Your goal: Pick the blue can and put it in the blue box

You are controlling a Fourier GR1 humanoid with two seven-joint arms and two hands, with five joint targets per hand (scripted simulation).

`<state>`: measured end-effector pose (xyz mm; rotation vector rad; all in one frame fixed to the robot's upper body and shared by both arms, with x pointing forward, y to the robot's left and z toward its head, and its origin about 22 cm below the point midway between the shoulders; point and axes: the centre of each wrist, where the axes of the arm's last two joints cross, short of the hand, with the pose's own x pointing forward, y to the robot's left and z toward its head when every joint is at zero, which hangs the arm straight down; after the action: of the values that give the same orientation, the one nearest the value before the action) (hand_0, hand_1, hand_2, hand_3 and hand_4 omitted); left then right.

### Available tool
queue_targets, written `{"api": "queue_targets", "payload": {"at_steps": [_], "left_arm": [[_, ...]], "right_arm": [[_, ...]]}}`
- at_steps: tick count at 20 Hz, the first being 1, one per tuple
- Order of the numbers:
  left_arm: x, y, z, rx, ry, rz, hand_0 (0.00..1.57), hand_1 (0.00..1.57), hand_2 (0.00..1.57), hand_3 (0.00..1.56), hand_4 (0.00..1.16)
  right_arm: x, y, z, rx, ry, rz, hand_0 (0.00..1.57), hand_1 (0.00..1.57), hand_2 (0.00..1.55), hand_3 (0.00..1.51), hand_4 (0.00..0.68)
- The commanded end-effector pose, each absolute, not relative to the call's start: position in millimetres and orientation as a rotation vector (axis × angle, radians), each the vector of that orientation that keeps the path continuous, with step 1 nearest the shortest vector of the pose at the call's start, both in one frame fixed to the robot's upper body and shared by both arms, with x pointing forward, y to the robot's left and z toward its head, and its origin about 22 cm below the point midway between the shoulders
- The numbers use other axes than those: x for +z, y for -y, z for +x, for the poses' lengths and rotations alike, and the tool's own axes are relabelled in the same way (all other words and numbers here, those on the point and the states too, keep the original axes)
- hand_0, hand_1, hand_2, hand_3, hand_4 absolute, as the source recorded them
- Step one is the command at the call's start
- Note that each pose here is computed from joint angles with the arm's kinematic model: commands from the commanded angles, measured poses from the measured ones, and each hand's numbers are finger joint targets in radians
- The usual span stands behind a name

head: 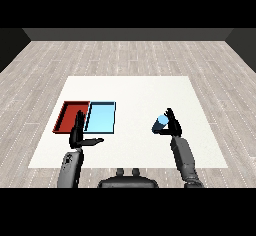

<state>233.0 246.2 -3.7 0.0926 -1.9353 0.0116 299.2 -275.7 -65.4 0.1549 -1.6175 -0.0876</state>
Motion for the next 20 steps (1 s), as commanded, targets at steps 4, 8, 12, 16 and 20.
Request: {"api": "queue_targets", "payload": {"at_steps": [4,8,12,16,20], "left_arm": [[-10.5,-248.3,234.9,0.017,1.943,0.095,0.00,0.00,0.00,0.00,0.00],[-28.1,-251.3,232.4,-0.015,1.948,0.097,0.00,0.00,0.00,0.00,0.00],[0.9,-242.7,218.7,0.010,1.943,0.073,0.00,0.00,0.00,0.00,0.00],[-1.7,-255.2,236.2,0.015,1.949,0.119,0.00,0.00,0.00,0.00,0.00],[-5.3,-257.1,237.9,0.021,1.944,0.074,0.00,0.00,0.00,0.00,0.00]], "right_arm": [[-66.0,280.9,297.3,-0.120,1.599,0.153,0.00,0.00,0.00,0.00,0.000],[-82.6,275.4,315.6,-0.132,1.605,0.199,0.00,0.00,0.00,0.00,0.000],[-75.7,256.0,324.0,-0.121,1.591,0.220,0.00,0.00,0.00,0.00,0.000],[-77.7,269.8,305.7,-0.119,1.576,0.204,0.00,0.00,0.00,0.00,0.000],[-77.6,247.5,322.9,-0.096,1.591,0.194,0.00,0.00,0.00,0.00,0.000]]}}
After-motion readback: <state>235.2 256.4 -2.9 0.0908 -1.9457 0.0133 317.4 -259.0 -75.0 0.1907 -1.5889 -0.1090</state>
